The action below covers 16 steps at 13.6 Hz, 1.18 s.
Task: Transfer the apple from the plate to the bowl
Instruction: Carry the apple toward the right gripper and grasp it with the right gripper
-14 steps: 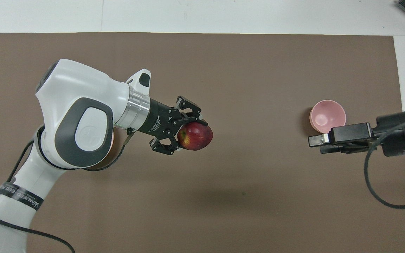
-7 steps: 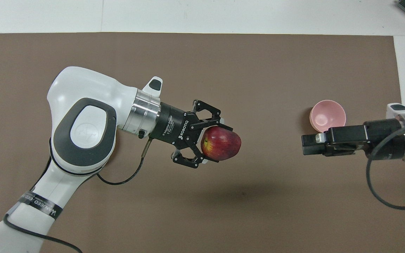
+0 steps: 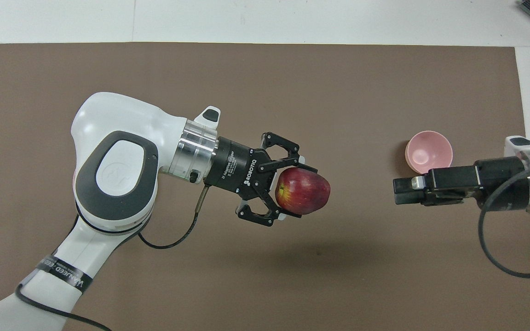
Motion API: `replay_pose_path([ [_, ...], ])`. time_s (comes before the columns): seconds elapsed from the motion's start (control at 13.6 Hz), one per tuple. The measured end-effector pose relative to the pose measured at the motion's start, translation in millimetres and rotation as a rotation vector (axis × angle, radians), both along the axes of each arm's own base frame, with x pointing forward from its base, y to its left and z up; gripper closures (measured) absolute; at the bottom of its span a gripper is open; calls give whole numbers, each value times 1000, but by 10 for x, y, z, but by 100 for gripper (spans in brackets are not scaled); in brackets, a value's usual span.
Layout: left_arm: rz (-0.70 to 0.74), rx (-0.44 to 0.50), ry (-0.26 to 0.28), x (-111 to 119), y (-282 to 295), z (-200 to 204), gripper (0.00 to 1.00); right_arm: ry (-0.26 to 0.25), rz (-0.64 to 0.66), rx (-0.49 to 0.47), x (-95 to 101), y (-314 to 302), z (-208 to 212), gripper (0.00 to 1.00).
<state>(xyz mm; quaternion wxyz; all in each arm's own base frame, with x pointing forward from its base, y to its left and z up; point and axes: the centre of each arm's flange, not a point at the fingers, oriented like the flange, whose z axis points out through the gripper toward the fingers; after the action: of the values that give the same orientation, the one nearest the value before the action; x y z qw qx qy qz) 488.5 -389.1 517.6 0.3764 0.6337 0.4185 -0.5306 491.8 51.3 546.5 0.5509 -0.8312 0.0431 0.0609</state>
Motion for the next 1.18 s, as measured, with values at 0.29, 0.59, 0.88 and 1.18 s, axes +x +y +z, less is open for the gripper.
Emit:
replay_pose_path([
  [0.29,45,-54,66,-201,-300,-26,22,25,-7,17,0,57,9,0],
  [0.59,104,-75,103,-364,-547,-44,22,47,0,26,-11,139,17,0],
  [0.88,144,-71,113,-501,-726,-40,22,81,32,38,-61,181,22,0],
  [1.18,163,-71,119,-562,-797,-34,22,97,58,47,-108,206,35,0],
])
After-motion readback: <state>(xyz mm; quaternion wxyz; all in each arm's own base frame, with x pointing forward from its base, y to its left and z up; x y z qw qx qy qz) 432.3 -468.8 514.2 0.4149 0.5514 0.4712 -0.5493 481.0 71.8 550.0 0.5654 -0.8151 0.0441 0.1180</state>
